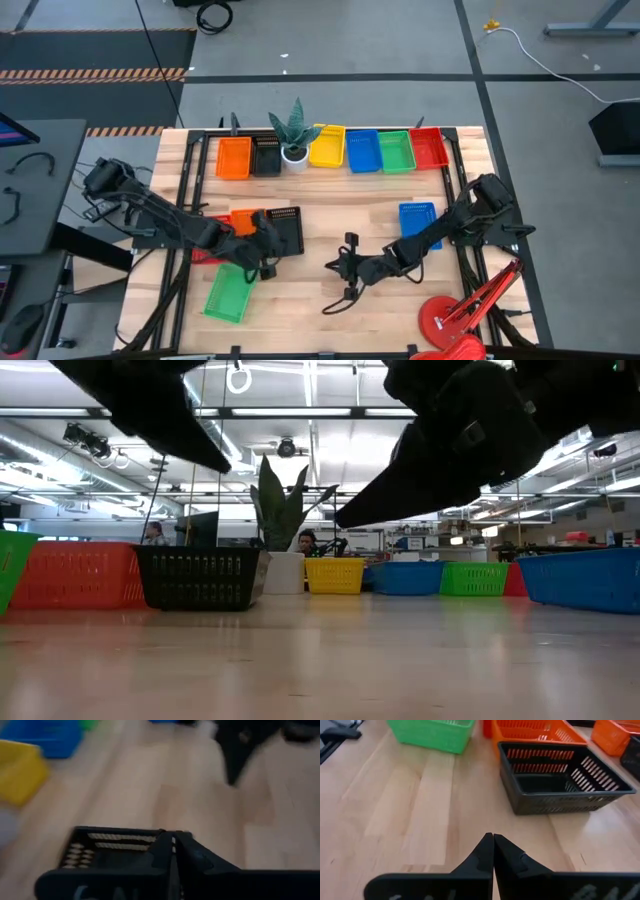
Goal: Stack baskets by color
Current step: Stack the bottom black bin on the top black bin
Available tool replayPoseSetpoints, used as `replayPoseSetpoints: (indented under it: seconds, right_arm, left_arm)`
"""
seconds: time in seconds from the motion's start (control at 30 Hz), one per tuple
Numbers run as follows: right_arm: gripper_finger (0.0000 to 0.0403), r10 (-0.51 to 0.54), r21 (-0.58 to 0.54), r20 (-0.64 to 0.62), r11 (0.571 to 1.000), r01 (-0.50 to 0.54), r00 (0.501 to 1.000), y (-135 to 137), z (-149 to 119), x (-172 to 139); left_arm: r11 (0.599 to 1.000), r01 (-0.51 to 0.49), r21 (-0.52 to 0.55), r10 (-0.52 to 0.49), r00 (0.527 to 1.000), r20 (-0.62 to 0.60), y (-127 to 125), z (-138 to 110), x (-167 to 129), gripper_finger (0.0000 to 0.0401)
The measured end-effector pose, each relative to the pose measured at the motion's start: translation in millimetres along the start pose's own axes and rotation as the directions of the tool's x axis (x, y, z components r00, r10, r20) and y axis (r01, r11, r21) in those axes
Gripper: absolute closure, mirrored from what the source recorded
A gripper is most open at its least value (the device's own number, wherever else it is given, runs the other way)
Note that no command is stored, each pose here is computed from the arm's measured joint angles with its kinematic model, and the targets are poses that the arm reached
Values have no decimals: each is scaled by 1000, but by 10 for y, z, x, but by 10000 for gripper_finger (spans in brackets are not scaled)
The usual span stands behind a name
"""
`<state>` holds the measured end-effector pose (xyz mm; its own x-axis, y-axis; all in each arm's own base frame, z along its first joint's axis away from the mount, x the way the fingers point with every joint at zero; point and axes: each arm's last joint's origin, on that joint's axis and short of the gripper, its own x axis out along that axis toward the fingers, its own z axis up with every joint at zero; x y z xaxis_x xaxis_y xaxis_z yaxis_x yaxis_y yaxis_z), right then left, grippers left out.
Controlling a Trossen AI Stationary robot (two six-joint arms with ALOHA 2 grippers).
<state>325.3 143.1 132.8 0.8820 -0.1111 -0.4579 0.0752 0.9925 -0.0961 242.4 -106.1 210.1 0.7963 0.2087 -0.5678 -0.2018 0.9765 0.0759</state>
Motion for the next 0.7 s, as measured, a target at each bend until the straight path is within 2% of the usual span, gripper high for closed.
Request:
replayPoseSetpoints:
  seconds: [0.1,0.2,0.47,0.57,0.7]
  right_arm:
    - [394,-10,26,20,1000,10,1000,-60,-20,14]
    - [394,-17,37,29,999,16,999,-92,-20,25]
    - [394,-23,42,31,999,21,999,-113,-14,35]
    - [394,-23,42,31,999,21,999,-113,-14,35]
    - [394,-22,43,32,999,21,999,-113,-13,35]
  left_arm:
    - [994,85,75,-81,996,-47,-44,-42,150,342]
    - [985,125,121,-115,989,-90,-89,-109,256,305]
    - [978,148,147,-120,976,-184,-163,-285,431,200]
    - [978,145,149,-112,971,-213,-181,-349,492,182]
    - [976,144,163,-101,964,-247,-207,-435,576,183]
